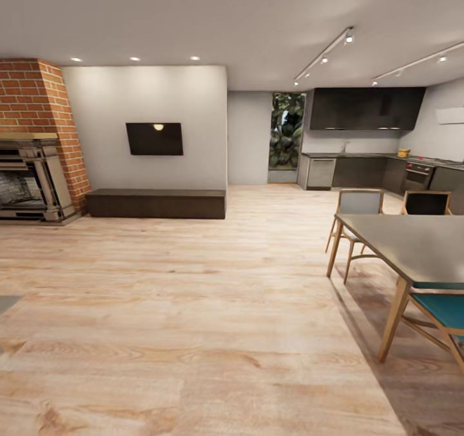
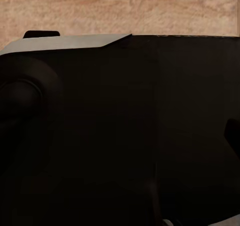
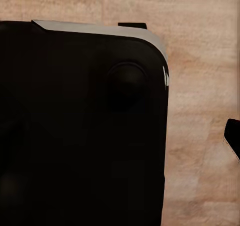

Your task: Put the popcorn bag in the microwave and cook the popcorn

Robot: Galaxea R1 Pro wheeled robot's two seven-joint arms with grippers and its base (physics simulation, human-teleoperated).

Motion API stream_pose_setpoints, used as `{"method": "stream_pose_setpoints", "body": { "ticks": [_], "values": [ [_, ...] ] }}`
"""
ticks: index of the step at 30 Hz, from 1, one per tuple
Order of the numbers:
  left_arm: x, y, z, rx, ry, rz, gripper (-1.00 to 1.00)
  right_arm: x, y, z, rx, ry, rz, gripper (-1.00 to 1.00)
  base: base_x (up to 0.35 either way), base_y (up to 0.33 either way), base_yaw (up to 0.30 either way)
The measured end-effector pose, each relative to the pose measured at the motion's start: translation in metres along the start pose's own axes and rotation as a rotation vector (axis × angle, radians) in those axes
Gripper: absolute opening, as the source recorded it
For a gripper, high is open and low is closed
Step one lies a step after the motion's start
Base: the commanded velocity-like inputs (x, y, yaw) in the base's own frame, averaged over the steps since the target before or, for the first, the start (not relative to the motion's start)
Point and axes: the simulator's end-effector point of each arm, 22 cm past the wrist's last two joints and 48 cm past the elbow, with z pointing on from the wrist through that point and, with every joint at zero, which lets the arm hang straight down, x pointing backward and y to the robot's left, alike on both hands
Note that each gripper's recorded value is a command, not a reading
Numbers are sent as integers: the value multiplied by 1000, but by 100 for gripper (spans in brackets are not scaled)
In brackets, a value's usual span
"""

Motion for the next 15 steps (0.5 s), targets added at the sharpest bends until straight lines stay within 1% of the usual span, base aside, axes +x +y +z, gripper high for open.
{"method": "stream_pose_setpoints", "body": {
  "ticks": [15],
  "values": [
    [-1, 5, 0, -9, -8, 2, 100, 0, -2, 0, 2, 0, 3, 100, 322, 0, 0]
  ]
}}
